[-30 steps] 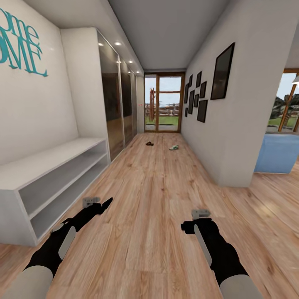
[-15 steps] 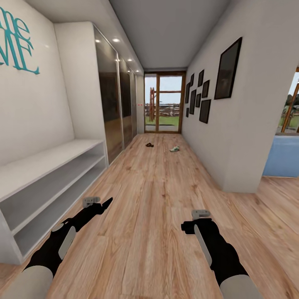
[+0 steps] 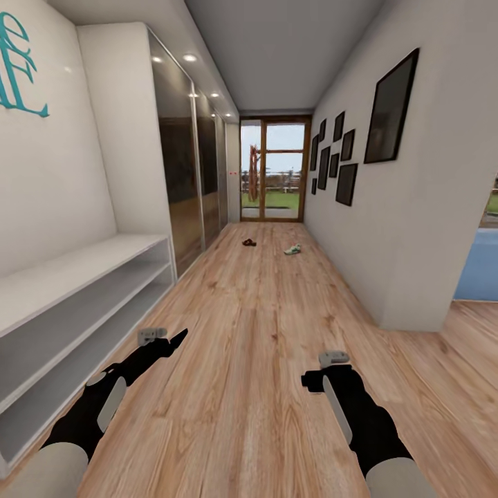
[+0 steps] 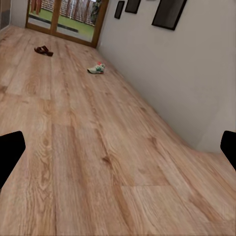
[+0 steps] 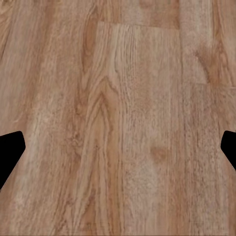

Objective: Pick up the two gym shoes and the two sandals from the corridor floor and place them onto the hallstand (shoe rack) in the corridor, making sure they are on the rack and not on the floor. Arrange them so the two gym shoes are next to each other and the two sandals are next to each other.

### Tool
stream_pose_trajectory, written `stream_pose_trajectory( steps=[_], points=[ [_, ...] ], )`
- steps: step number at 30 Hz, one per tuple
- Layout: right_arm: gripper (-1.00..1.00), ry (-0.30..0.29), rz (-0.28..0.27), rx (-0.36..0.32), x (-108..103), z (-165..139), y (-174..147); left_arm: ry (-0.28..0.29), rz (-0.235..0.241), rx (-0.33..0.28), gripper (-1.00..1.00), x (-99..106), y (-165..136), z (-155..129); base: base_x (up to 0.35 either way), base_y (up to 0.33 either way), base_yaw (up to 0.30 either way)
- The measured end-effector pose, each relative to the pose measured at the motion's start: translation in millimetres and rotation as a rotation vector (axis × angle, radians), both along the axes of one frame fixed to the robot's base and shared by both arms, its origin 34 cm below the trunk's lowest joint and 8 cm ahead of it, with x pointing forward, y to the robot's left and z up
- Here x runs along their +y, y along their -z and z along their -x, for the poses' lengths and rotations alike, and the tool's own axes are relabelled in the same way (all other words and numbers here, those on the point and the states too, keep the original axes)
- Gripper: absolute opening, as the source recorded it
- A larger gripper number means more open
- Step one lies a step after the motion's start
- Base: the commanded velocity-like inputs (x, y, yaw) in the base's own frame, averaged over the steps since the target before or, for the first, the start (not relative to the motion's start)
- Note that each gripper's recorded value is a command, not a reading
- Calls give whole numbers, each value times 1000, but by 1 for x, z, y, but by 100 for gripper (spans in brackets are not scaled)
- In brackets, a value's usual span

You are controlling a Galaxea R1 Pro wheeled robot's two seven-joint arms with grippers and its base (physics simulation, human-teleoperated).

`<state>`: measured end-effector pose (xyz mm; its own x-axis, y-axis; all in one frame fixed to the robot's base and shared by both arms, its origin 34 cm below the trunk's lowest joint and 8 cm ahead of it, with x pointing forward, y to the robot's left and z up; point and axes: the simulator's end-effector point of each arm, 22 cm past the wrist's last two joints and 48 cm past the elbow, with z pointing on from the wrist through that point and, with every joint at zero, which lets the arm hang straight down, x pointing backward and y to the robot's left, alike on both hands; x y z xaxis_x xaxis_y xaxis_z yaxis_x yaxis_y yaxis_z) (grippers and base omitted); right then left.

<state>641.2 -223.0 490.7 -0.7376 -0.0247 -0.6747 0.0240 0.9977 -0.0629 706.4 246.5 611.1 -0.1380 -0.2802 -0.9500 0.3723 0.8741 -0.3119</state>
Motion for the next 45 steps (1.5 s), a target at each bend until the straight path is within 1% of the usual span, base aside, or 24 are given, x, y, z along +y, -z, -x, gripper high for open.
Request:
stream_pose_trajectory(
  steps=[6,18,25,28,30,33,35,39,45],
  points=[
    [100,0,1,11,0,0,6,0,0,10,100,0,6,-1,349,0,0],
    [100,0,1,14,0,1,7,0,0,11,100,0,7,-1,349,0,-1],
    [100,1,2,19,0,1,10,0,0,16,100,0,10,-1,349,-21,-87],
    [100,0,4,44,0,5,21,0,0,17,100,0,10,-2,349,-72,-38],
    [100,-3,10,92,0,14,42,0,0,17,100,0,11,-2,349,-81,-14],
    [100,-4,13,126,1,22,65,0,0,18,100,0,11,-1,349,-84,-7],
    [100,-4,11,111,1,22,77,0,0,18,100,0,11,-2,349,-86,-2],
    [100,-3,6,74,2,17,80,0,0,17,100,0,11,-2,349,-87,-1],
    [100,-2,6,62,2,16,80,0,0,17,100,0,11,-2,349,-87,0]
  ],
)
